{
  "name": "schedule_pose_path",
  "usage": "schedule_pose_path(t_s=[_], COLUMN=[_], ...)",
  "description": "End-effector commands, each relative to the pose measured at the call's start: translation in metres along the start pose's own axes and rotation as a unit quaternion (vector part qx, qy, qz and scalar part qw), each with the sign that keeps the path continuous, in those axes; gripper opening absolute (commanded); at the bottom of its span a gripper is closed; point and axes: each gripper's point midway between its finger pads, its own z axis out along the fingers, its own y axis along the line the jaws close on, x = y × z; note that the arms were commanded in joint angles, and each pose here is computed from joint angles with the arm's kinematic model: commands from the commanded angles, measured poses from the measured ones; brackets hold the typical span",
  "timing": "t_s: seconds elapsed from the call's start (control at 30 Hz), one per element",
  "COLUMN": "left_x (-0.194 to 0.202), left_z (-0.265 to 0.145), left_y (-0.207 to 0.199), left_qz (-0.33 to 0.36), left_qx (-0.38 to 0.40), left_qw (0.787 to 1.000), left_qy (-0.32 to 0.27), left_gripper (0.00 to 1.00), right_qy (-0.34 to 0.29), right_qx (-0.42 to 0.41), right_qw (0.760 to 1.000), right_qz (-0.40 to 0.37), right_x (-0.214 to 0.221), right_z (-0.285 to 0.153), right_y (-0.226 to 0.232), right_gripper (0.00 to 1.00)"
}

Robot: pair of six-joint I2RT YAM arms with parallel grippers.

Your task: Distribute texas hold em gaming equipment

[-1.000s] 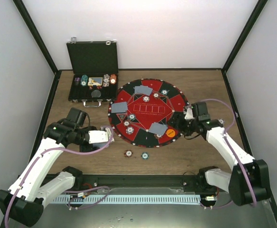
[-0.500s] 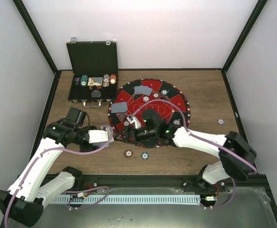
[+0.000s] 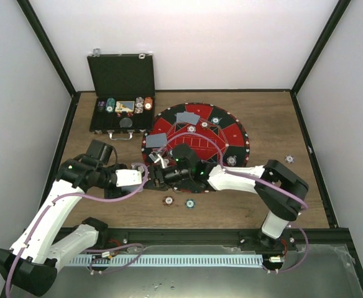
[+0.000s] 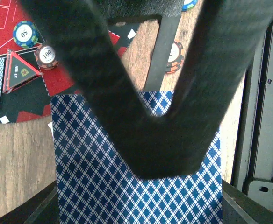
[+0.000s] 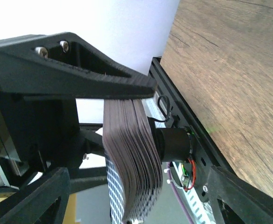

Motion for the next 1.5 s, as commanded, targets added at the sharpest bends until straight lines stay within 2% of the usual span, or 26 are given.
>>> schedule_pose_path(t_s=[0.0,0.47,0.63,0.77,1.07,1.27,1.47], left_x=[-0.009,-0.009,-0.009,-0.010,-0.011,-0.008,-0.005], left_z=[-0.007,-0.008,-0.009,-0.011,-0.007,-0.005,-0.003], left_y=[0.001,0.000,-0.001,0.000,0.001,0.001,0.001], left_qz=[0.005,0.005,0.005,0.008,0.004,0.005,0.006], left_qx=[-0.002,-0.001,0.001,-0.003,0.004,0.003,0.001], left_qw=[1.000,1.000,1.000,1.000,1.000,1.000,1.000], left_qy=[-0.018,-0.018,-0.017,-0.020,-0.022,-0.014,-0.009], left_gripper=[0.08,0.08,0.08,0.08,0.08,0.08,0.08], right_qy=[0.013,0.049,0.038,0.028,0.019,0.012,-0.002], right_qx=[-0.042,-0.063,-0.047,-0.041,-0.052,-0.050,-0.050], right_qw=[0.999,0.997,0.998,0.998,0.998,0.999,0.999], right_qz=[-0.020,-0.006,0.028,0.036,0.015,0.003,0.001], right_x=[-0.008,-0.008,-0.012,-0.010,-0.009,-0.007,0.003], right_z=[0.013,0.036,0.018,0.003,-0.009,-0.020,-0.033], right_y=[0.022,0.000,-0.035,-0.045,-0.021,-0.003,0.004], right_gripper=[0.81,0.72,0.69,0.65,0.56,0.54,0.37])
